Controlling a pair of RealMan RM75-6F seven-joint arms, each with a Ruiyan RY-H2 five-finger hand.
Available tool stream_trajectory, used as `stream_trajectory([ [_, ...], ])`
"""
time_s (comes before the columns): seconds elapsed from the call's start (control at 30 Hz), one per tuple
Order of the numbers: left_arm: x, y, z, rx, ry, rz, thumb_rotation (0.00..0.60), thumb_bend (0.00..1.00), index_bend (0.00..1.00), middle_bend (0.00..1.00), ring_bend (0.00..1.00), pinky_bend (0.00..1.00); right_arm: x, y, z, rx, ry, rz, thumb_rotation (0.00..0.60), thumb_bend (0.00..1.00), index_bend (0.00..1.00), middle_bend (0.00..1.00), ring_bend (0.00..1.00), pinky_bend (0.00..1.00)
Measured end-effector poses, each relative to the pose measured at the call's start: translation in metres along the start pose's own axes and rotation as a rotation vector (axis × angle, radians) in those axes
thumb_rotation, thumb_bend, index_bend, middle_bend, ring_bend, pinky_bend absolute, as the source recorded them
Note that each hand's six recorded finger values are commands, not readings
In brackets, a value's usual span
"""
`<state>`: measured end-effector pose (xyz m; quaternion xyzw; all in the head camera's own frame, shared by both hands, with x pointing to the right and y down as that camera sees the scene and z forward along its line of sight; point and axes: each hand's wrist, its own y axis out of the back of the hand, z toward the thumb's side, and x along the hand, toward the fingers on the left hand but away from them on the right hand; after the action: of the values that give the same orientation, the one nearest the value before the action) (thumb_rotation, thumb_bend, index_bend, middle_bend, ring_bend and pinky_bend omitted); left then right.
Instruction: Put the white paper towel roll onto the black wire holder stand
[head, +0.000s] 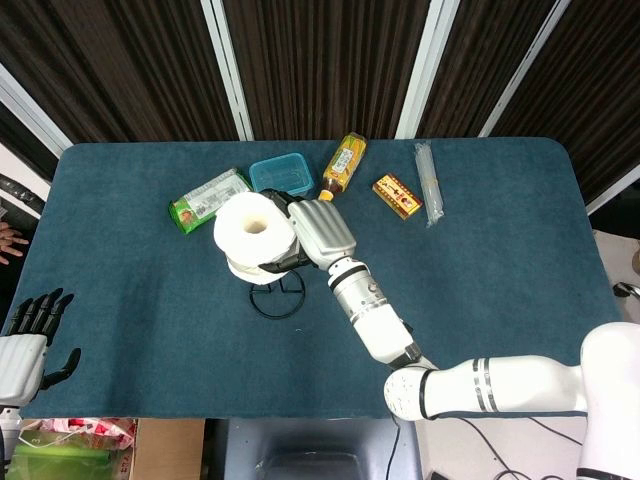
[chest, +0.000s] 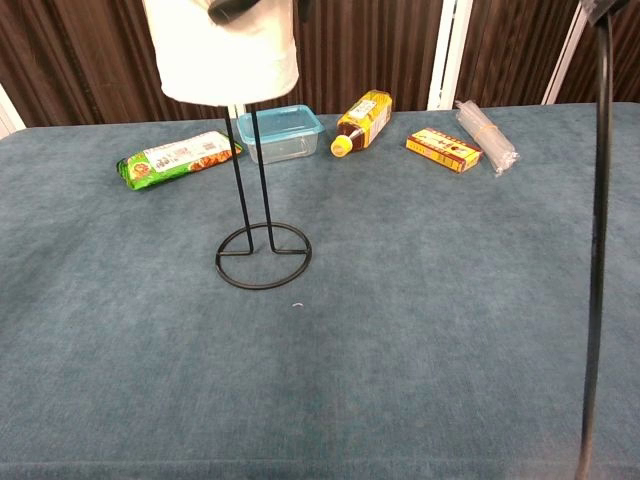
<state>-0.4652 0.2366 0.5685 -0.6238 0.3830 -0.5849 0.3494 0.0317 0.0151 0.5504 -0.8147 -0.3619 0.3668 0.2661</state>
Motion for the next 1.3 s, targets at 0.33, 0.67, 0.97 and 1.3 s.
stream_trajectory([
  [0.33,0.000,0.001,0.000,-0.003,-0.002,0.002,0.600,0.40,0.00,0.00,0.00,0.05,0.011,-0.014,-0.004,-0.009,-0.012,0.028,0.600,0.25,0.08,0.27,0.21,0.28],
  [0.67,-0.001,0.002,0.002,-0.006,-0.009,0.011,0.600,0.40,0.00,0.00,0.00,0.05,0.011,-0.001,-0.011,0.016,-0.023,0.043,0.600,0.11,0.00,0.00,0.00,0.00],
  [0.97,-0.002,0.002,0.003,-0.008,-0.013,0.010,0.600,0.40,0.00,0.00,0.00,0.05,0.030,0.022,-0.019,0.075,-0.005,0.019,0.600,0.11,0.00,0.00,0.00,0.00],
  [1.3,-0.005,0.009,0.005,-0.011,-0.029,0.050,0.600,0.40,0.00,0.00,0.00,0.05,0.109,0.035,-0.075,0.306,0.015,-0.057,0.600,0.11,0.00,0.00,0.00,0.00],
])
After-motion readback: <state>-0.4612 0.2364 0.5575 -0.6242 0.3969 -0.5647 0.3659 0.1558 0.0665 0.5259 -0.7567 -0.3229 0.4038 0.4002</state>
